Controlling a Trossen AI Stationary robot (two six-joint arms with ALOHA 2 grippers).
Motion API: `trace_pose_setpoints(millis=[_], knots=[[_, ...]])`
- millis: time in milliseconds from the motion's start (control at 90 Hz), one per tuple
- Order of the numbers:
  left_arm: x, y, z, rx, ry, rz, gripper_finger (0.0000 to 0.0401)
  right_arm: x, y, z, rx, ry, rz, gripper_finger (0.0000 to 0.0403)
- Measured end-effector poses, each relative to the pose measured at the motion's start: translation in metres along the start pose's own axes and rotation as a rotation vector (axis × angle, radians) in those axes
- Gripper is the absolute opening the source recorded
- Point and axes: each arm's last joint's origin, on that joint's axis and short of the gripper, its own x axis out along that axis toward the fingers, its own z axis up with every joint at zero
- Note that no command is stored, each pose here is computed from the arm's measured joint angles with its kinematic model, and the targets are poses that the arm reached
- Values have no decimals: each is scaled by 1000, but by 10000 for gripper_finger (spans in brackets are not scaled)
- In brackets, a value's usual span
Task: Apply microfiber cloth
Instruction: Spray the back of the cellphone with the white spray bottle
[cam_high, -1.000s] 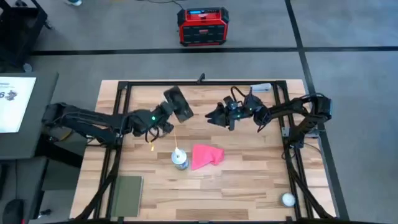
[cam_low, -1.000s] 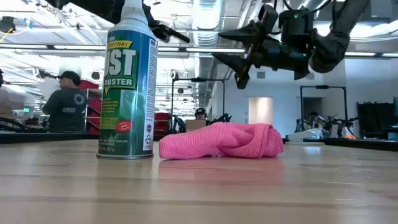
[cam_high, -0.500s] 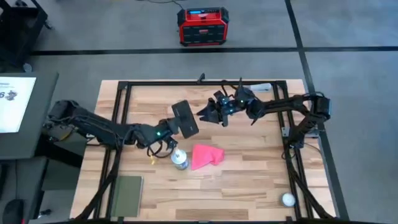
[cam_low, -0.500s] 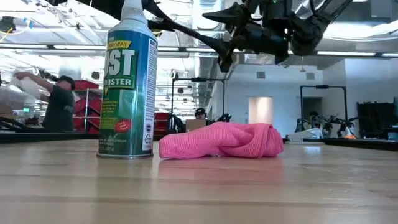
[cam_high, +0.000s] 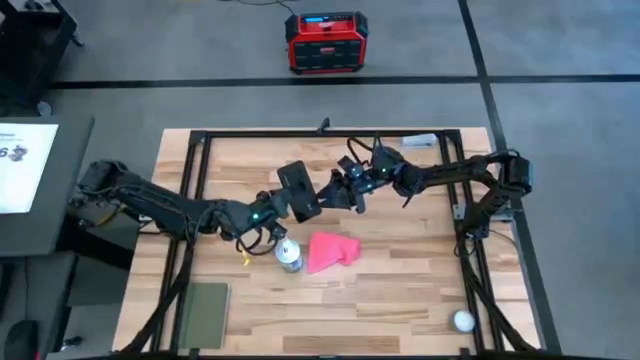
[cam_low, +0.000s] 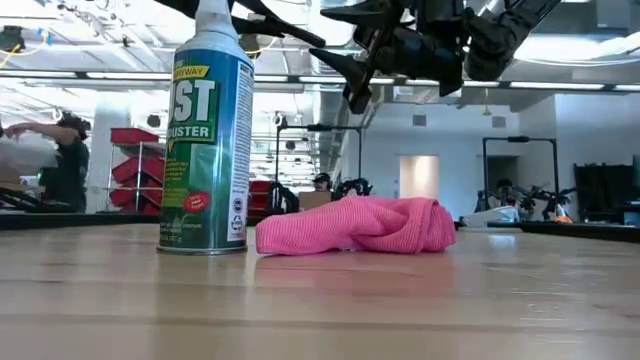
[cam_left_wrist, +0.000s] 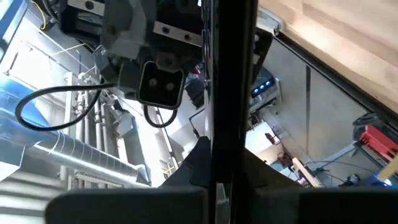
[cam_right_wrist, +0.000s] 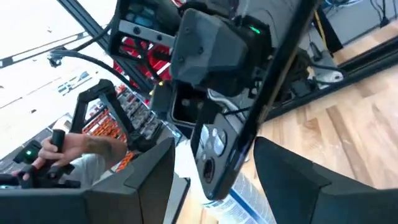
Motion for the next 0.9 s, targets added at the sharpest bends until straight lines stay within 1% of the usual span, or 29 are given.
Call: trace_pose_setpoints(millis=[133, 189, 344, 422, 478, 533, 633, 722, 833, 900], knots=[[-1, 0, 1, 1, -12, 7, 0, 0, 0, 0, -2, -10, -11, 189], [-1, 1, 1, -1, -18, 11, 0, 0, -1, 1, -5, -24, -24, 174], [-1, 2, 1, -7, -22, 20, 0, 0, 1, 6, -24, -45, -13, 125], [-1, 3, 0, -18, -18, 34, 0, 4, 0, 9, -25, -43, -15, 110], [-1, 4, 0, -20, -26, 42, 0, 11, -3, 10, -23, -35, -4, 107], [-1, 3, 0, -12, -29, 39, 0, 18, -10, 8, 5, -2, 17, 108], [-1, 1, 1, 1, -32, 28, 0, 34, -23, 8, 46, 46, 66, 119], [-1, 0, 1, -3, -9, 12, 0, 44, -30, 9, 53, 58, 116, 128], [-1, 1, 0, -21, 14, 7, 0, 47, -31, 11, 46, 41, 158, 120], [-3, 3, 1, -31, 19, 11, 0, 44, -31, 13, 32, 46, 168, 113]])
